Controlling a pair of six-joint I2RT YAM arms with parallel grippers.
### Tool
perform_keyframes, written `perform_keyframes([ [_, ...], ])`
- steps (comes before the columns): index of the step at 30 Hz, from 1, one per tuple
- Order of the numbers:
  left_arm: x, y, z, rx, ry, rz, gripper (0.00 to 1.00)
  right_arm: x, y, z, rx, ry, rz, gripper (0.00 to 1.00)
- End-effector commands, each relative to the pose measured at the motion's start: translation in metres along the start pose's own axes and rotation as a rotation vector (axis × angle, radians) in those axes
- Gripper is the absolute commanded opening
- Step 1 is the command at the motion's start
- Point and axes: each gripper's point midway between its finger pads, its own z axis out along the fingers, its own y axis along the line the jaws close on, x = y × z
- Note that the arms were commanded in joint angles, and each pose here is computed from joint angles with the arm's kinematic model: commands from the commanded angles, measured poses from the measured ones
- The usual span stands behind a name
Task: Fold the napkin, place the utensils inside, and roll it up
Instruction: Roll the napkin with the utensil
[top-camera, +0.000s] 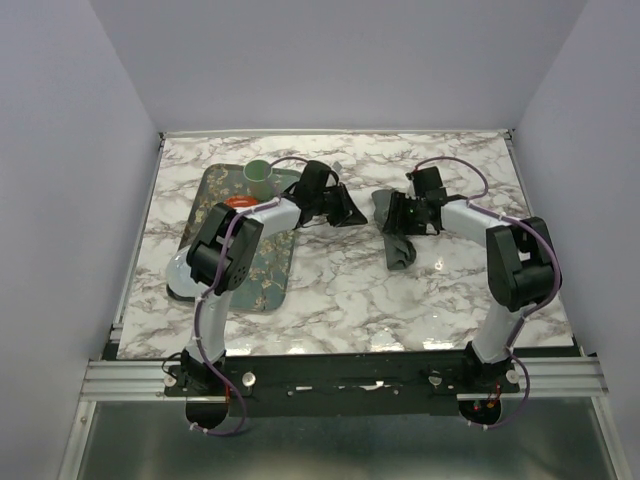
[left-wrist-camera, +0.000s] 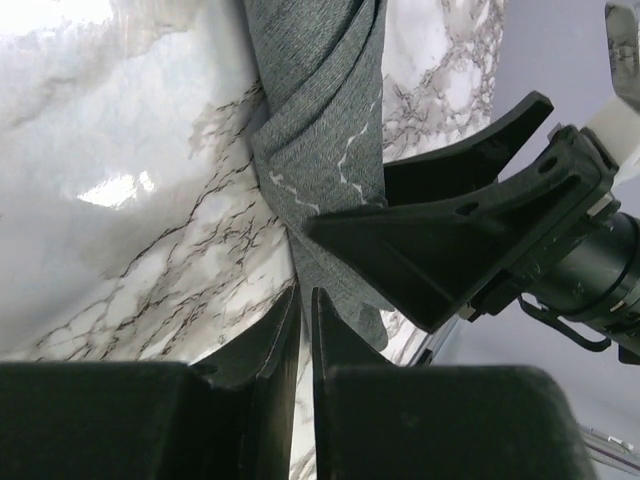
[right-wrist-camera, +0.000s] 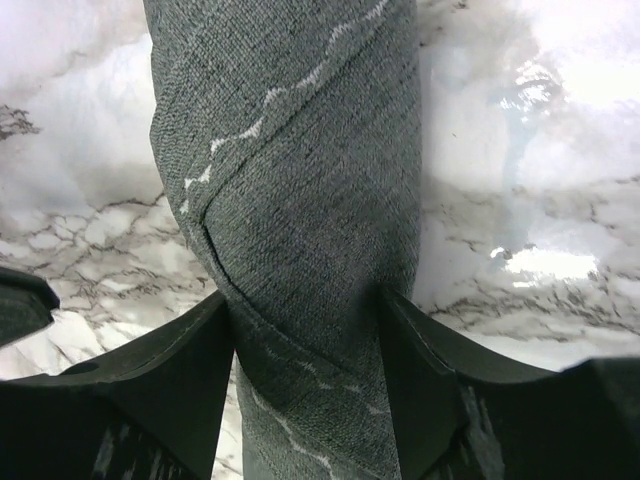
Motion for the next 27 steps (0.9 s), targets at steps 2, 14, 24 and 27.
perform_keyframes([
  [2,-0.004,-0.009,0.007,0.036,0.026,0.02,0.26,0.006,0.005,-0.028,-0.022,0.031,-0.017,0.67],
  [14,0.003,-0.012,0.02,0.027,0.056,0.038,0.4,0.007,0.014,-0.033,-0.067,0.046,-0.036,0.69],
  [24,0.007,-0.004,0.018,0.001,0.053,0.043,0.38,0.001,0.021,-0.038,-0.08,0.033,-0.042,0.65],
  [27,0.006,-0.003,0.017,-0.008,0.042,0.041,0.38,0.001,0.025,-0.038,-0.092,0.034,-0.044,0.6],
])
